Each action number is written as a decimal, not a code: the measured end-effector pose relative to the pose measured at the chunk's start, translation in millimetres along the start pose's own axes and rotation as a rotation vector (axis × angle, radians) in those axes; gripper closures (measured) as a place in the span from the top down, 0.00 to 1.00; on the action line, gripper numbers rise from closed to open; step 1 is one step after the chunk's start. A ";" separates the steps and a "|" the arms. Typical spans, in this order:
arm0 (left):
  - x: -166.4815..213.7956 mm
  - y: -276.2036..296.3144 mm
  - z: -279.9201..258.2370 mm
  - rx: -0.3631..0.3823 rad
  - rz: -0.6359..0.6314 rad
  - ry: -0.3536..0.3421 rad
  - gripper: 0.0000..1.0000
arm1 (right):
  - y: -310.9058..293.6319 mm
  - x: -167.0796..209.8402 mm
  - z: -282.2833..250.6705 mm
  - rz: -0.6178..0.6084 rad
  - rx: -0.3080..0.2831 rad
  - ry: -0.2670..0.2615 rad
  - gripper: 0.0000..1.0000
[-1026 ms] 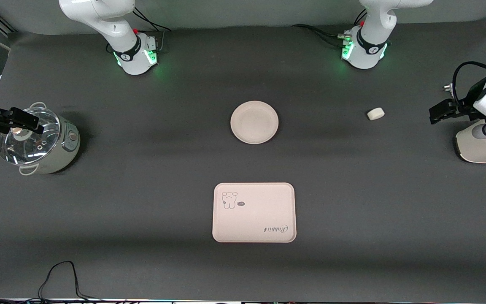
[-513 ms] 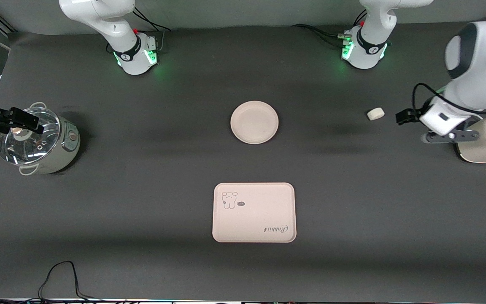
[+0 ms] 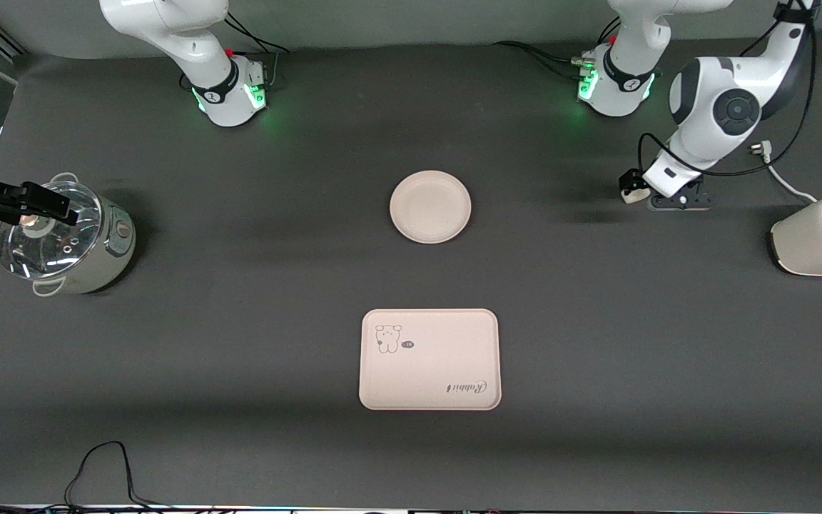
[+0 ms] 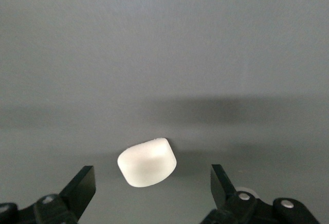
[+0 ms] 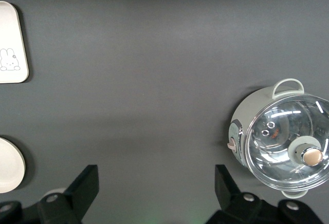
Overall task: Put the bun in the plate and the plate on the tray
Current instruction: 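Lower the left gripper and close it on the bun, then lift the bun and carry it over the white plate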
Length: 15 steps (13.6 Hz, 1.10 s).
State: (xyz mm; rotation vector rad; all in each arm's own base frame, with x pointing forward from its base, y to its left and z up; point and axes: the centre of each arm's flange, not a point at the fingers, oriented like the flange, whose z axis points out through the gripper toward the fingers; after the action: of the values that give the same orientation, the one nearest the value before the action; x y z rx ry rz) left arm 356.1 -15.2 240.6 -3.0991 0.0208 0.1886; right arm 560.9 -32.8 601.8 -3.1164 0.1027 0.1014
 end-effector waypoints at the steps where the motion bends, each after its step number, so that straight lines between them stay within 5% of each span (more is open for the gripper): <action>1: 1.2 0.0 9.8 -0.002 -0.001 0.002 1.00 | 0.0 0.0 0.3 0.000 0.000 -0.001 1.00; 6: 1.1 -7.6 56.5 -0.009 -0.023 -0.035 0.97 | 0.1 -0.3 -0.1 0.000 0.000 0.000 1.00; 12: -0.8 -14.2 64.5 -0.010 -0.039 -0.068 0.32 | 0.3 -0.7 -0.7 0.000 0.000 0.001 1.00; 15: 10.7 -10.8 50.4 -0.009 -0.033 -0.063 0.18 | 0.4 -0.7 -0.8 0.000 0.000 0.001 1.00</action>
State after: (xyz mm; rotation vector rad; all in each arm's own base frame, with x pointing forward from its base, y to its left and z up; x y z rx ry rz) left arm 360.8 -2.7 189.7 -3.0978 -0.0337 0.2864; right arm 560.2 -33.1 602.7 -3.1160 0.1034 0.0992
